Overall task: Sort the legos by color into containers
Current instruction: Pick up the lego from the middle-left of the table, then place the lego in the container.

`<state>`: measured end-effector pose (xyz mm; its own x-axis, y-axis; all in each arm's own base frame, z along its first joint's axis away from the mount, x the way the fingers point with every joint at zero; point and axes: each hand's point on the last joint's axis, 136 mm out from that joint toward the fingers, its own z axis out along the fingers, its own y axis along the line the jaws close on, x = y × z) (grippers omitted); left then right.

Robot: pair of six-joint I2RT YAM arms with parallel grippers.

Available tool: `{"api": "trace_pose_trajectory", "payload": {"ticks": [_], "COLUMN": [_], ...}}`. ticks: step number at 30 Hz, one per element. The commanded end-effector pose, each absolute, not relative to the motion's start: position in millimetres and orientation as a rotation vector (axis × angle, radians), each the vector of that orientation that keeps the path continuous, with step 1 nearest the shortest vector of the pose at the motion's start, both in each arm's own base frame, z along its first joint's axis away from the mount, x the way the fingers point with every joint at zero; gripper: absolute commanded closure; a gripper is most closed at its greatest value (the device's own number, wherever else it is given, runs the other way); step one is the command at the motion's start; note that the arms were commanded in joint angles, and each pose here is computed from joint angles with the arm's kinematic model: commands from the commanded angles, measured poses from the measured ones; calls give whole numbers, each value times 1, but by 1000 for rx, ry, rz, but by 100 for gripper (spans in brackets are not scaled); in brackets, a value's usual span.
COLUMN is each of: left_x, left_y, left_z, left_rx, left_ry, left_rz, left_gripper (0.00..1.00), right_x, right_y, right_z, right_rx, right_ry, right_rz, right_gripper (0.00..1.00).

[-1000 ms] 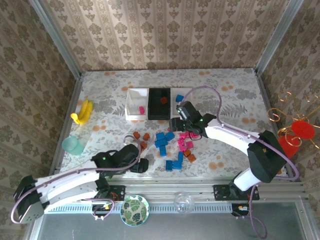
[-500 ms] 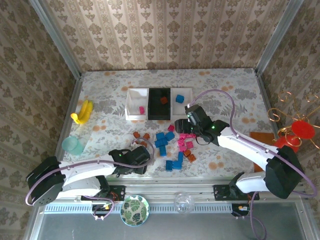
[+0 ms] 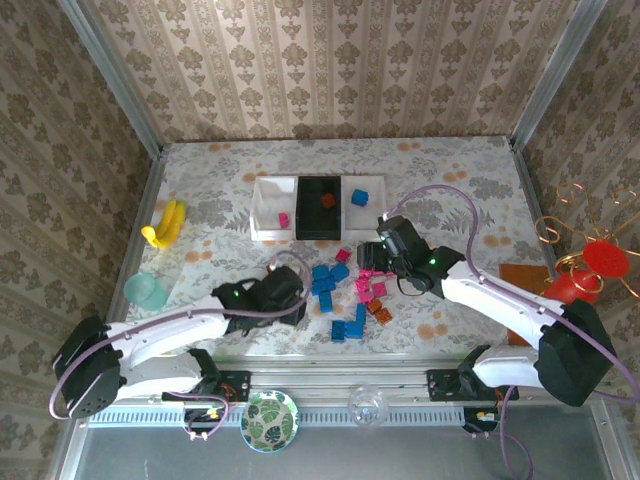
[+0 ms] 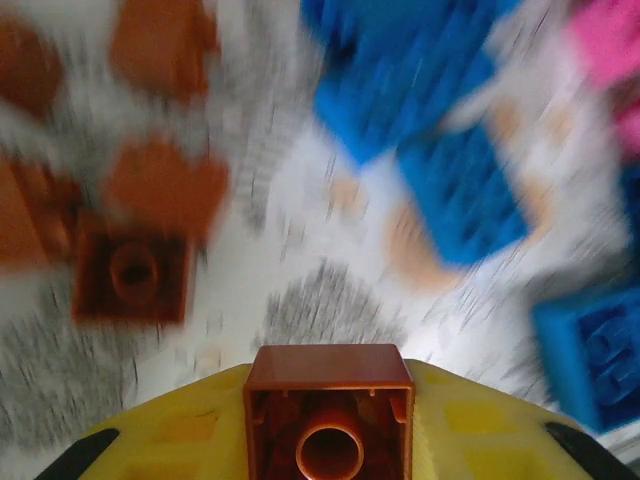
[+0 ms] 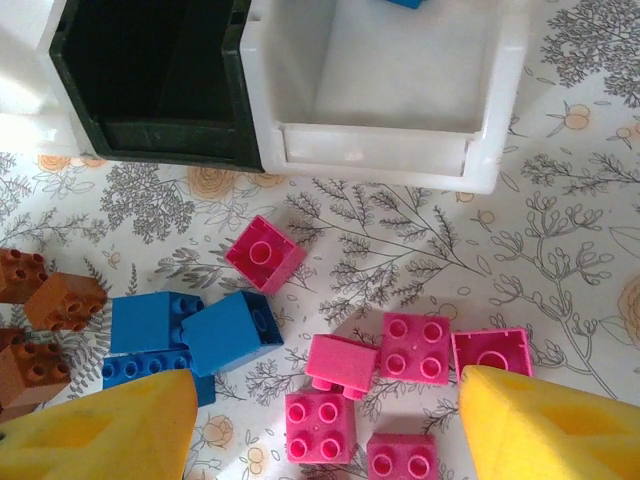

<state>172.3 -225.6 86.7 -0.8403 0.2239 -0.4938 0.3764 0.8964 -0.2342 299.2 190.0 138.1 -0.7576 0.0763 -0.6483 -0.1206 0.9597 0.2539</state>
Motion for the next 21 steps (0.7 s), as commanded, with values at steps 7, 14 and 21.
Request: {"api": "trace_pose_trajectory", "payload": {"ticks": [7, 14, 21], "left_x": [311, 394, 436], "left_y": [-293, -312, -321], "left_z": [159, 144, 135], "left_rx": [465, 422, 369], "left_ry": [2364, 2406, 2434], "left_rz": [-556, -479, -448], "left_gripper": [68, 68, 55], "right_x": [288, 269, 251], "right_y": [169, 155, 145], "right_z": [132, 122, 111], "right_rx": [54, 89, 115], "right_ry": [2409, 2431, 2457], "right_rz": [323, 321, 341], "right_gripper": [28, 28, 28]}}
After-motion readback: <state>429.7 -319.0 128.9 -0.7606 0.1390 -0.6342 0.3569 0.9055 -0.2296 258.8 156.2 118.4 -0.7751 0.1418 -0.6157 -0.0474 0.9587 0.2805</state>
